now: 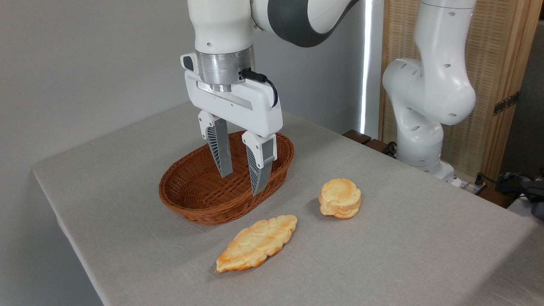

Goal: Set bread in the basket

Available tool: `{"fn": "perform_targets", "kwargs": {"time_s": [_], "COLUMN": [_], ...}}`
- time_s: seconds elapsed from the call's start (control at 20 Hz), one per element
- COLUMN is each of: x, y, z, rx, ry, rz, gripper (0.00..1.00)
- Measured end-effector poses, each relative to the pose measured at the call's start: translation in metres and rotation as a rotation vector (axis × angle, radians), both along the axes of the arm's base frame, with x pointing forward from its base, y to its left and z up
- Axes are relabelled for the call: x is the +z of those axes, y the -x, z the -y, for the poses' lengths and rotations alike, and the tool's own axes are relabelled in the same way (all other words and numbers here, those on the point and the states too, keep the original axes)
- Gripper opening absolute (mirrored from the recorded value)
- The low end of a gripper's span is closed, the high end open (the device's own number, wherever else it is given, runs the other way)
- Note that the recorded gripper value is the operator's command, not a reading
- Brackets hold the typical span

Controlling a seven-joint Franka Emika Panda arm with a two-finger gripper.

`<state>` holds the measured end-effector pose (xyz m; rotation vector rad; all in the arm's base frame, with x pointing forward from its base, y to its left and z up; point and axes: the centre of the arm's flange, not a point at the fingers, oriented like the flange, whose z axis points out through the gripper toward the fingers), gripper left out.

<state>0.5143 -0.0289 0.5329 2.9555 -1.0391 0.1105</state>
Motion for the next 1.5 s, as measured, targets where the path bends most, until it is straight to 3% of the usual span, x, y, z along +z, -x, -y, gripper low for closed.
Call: {"fn": "perform_targets", "kwargs": {"time_s": [1.1,1.5], "x": [0.009,0.007], "y": [0.006,0.044], "z": [0.005,-0.011], "rx": [-0.012,-0.143], "ry": [0.003,0.017], "rz": [0.006,-0.051], "gripper": [1.00,1.00]}}
